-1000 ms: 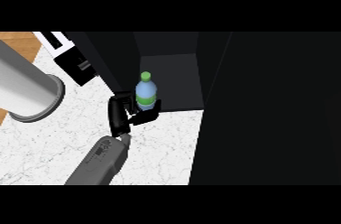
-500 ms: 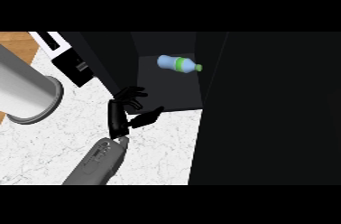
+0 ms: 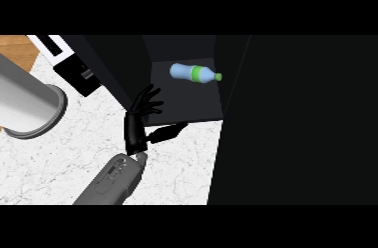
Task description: Pick up the bottled water, place it into the cabinet and close the cabinet
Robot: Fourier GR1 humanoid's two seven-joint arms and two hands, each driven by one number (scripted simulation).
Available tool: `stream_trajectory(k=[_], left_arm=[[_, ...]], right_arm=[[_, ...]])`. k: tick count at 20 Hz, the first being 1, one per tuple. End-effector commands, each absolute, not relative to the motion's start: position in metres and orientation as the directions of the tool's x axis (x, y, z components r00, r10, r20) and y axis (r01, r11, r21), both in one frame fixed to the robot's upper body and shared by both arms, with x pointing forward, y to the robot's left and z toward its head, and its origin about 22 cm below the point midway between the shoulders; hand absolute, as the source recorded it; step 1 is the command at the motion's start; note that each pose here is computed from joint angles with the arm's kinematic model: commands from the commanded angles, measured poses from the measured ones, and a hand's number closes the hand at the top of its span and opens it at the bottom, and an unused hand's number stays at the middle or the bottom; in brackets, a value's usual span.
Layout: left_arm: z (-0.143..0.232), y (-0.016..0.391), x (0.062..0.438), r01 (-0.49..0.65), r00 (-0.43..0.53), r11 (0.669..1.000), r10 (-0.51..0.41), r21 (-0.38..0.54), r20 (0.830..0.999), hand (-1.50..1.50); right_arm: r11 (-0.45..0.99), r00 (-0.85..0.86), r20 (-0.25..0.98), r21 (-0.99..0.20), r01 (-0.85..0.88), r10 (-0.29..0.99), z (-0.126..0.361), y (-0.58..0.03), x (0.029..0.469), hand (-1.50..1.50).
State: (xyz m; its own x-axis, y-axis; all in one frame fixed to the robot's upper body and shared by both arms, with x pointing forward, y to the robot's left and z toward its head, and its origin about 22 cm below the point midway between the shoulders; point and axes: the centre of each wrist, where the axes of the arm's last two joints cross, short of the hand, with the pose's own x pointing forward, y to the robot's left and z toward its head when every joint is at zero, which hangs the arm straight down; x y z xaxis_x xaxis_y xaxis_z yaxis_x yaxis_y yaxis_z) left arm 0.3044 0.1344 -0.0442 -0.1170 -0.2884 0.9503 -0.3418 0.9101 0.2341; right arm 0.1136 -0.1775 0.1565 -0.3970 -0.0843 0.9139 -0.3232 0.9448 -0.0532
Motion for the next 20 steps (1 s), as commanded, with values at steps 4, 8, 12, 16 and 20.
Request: stream_trajectory(k=[4,8,12,16,20], left_arm=[[0.036,0.103,0.373,-0.157,-0.254,0.982,-0.147,0.11,0.956,-1.5],[0.061,0.088,0.388,0.019,-0.312,1.0,0.005,0.001,0.95,-1.5],[0.066,0.08,0.402,0.12,-0.337,0.99,0.107,-0.07,0.935,-1.5],[0.055,0.078,0.402,0.181,-0.319,0.973,0.194,-0.141,0.928,-1.5],[0.055,0.086,0.4,0.194,-0.288,0.962,0.242,-0.191,0.927,-1.5]], right_arm=[[0.946,-0.398,0.913,-0.043,-0.322,-0.094,0.159,-0.182,0.113,-1.5],[0.944,-0.402,0.912,-0.058,-0.325,-0.083,0.161,-0.185,0.108,-1.5],[0.955,-0.411,0.909,-0.06,-0.291,-0.068,0.163,-0.189,0.103,-1.5],[0.964,-0.422,0.905,-0.065,-0.259,-0.052,0.174,-0.194,0.101,-1.5],[0.965,-0.413,0.909,-0.055,-0.256,-0.057,0.163,-0.188,0.092,-1.5]])
